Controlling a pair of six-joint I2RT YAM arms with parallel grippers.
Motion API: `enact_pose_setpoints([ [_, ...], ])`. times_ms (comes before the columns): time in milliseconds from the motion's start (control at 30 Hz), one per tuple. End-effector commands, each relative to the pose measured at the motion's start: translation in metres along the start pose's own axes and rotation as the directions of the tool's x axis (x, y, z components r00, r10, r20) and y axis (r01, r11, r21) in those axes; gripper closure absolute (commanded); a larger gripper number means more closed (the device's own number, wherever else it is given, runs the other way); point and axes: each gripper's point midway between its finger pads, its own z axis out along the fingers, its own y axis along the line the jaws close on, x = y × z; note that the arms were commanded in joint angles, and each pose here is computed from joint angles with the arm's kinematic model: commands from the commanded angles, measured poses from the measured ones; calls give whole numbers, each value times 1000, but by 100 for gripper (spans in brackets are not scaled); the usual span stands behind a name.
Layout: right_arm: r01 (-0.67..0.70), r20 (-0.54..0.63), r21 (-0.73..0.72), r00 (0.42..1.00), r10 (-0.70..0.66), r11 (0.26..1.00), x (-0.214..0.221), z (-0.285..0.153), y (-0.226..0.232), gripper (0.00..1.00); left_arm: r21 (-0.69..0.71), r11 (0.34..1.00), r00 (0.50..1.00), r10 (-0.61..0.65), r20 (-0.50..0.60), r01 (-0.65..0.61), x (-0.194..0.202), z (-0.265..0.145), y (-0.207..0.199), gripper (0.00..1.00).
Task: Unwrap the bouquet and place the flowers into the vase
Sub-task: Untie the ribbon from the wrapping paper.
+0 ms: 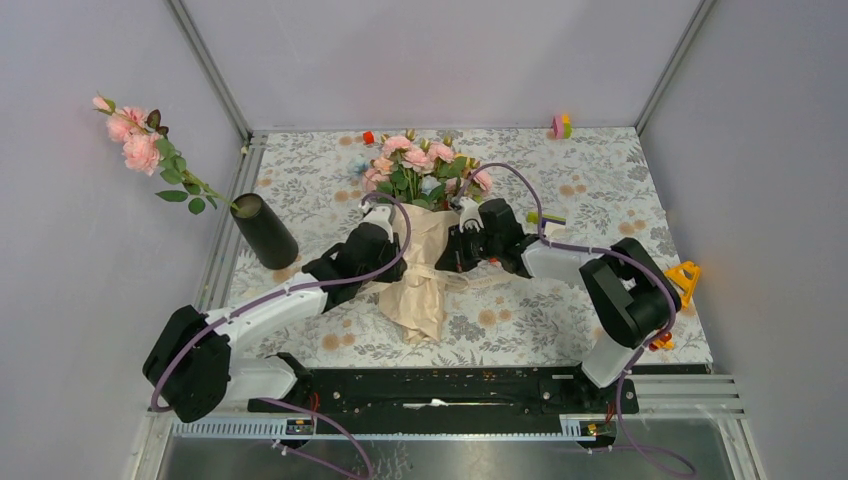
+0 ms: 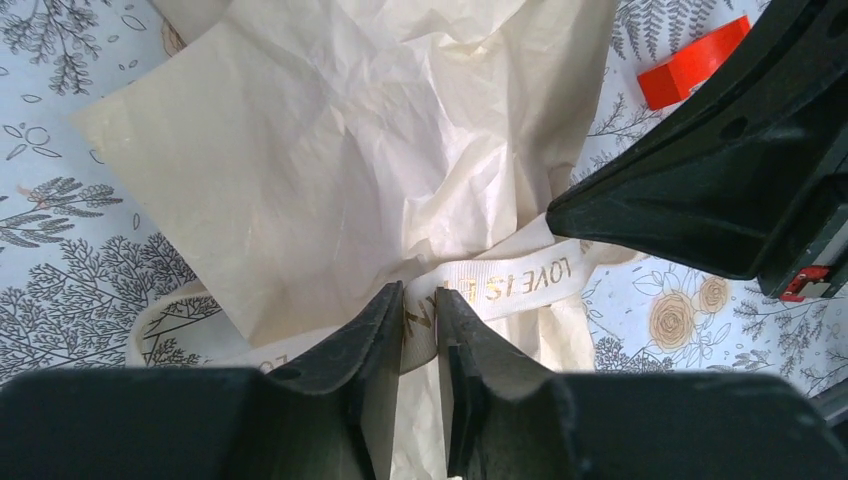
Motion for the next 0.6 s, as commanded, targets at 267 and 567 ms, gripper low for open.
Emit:
enact_pose_setpoints([
  [267,59,145,76,987,-69,995,-15,-22,3,100,-15,1000,992,-15,125,17,-33,-21,-1,97],
  [567,39,232,163,970,-77,986,-14,-40,-7,100,-103,995,986,-2,164,19,-38,-29,19,100],
])
